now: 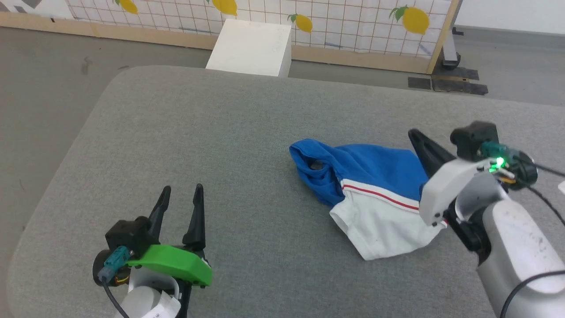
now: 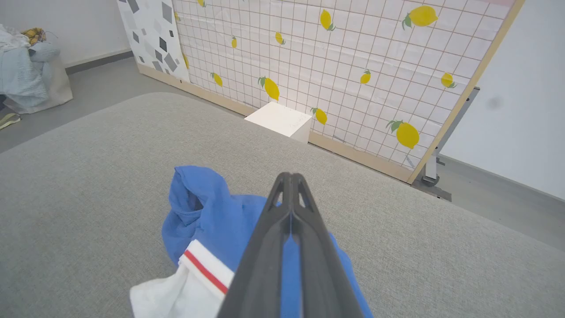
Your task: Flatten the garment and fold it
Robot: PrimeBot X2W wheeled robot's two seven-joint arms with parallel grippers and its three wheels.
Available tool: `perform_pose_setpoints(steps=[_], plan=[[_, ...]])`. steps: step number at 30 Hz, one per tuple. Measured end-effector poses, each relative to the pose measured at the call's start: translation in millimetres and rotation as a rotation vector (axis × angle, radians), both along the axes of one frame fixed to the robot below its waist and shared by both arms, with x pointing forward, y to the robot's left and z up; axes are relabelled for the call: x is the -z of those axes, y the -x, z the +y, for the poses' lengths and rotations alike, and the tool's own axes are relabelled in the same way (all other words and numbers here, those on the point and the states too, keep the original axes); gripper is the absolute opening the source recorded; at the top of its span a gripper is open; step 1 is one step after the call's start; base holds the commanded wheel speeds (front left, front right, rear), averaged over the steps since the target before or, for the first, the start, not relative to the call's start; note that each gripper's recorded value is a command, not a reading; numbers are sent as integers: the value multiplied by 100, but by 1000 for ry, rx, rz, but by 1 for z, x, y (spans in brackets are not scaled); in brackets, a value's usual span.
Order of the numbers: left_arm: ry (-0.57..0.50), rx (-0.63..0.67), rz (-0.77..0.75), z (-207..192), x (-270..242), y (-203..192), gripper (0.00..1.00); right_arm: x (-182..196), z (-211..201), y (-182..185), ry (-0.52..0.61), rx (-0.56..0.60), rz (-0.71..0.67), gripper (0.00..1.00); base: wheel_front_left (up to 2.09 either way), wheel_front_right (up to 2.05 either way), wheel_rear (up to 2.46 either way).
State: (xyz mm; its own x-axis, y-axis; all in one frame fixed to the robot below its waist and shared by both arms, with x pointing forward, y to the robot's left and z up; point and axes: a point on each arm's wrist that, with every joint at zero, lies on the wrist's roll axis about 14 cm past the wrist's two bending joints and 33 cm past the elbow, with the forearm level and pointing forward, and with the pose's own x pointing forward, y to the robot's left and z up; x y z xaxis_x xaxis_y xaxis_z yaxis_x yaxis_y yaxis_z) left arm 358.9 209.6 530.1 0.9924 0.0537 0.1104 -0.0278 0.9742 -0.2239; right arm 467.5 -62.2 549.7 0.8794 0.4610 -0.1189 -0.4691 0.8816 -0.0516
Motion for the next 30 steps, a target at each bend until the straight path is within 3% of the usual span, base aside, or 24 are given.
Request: perform_pose_setpoints(steps=[5, 7, 8, 16, 30], plan=[[-10, 4, 0, -1, 0, 0, 100, 6, -7, 7, -24, 32, 1, 0, 0, 0, 0], [-10, 2, 1, -1, 0, 1, 100, 8, -11, 11, -29, 47, 2, 84, 0, 0, 0], [-10, 1, 1, 0, 0, 1, 100, 9, -12, 12, -28, 47, 6, 100, 0, 0, 0], [-2, -19, 8, 4, 3, 5, 100, 35, 2, 29, 50, -17, 126, 100, 0, 0, 0], [34, -53, 34, 10, 13, 10, 100, 118, 33, 98, 356, -302, 616, 100, 0, 0, 0]])
